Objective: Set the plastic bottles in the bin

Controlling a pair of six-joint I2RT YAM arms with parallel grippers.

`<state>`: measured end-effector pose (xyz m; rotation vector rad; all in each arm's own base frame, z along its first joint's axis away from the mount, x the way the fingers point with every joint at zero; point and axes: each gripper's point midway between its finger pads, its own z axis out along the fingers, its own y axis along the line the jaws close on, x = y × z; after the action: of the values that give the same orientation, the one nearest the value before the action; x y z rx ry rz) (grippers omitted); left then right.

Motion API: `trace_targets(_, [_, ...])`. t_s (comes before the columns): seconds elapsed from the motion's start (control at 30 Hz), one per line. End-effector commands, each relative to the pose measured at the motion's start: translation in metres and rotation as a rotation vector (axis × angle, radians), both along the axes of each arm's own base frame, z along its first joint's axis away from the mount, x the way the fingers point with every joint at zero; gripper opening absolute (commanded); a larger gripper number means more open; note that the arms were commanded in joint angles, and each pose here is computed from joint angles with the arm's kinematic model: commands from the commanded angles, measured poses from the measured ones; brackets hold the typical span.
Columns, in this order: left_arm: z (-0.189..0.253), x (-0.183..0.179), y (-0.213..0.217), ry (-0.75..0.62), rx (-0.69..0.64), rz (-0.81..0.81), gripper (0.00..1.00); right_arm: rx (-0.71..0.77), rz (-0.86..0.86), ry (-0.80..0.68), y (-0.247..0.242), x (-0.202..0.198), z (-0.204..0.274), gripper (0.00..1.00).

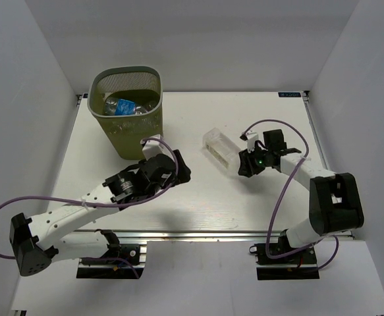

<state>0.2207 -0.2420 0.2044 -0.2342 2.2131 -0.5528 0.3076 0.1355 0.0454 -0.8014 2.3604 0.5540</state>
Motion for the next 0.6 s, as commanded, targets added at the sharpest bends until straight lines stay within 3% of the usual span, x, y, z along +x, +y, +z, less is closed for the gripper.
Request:
trace_targets(0.0, [-0.006,-0.012,0.017,0.014,0.003,0.016,1.00,0.084,0.089,-0.174,0.018,0.019,0.069,0.00])
trace_targets(0.2, [-0.070,-0.048,0.022,0.227,0.079,-0.063,1.00,0.199,0.129,-0.486,0.043,0.060,0.220,0.00])
trace_targets(0.23, [-0.079,-0.052,0.022,0.255,0.097,-0.073,1.00,0.235,0.150,-0.582,0.052,0.067,0.268,0.00])
trace_targets(0.33, [-0.097,-0.058,0.013,0.309,0.112,-0.097,1.00,0.275,0.220,-0.592,0.081,0.075,0.287,0.00])
trace_targets(0.37, [-0.095,-0.058,0.008,0.310,0.086,-0.102,1.00,0.298,0.251,-0.653,0.096,0.081,0.321,0.00])
trace_targets(0.4, [-0.100,-0.059,0.007,0.321,0.086,-0.108,1.00,0.305,0.270,-0.631,0.107,0.088,0.316,0.00])
trace_targets(0.5, [-0.103,-0.061,0.002,0.317,0.071,-0.125,1.00,0.356,0.341,-0.698,0.151,0.096,0.367,0.00])
trace_targets(0.57, [-0.105,-0.061,0.001,0.314,0.067,-0.126,1.00,0.360,0.377,-0.700,0.188,0.103,0.366,0.00])
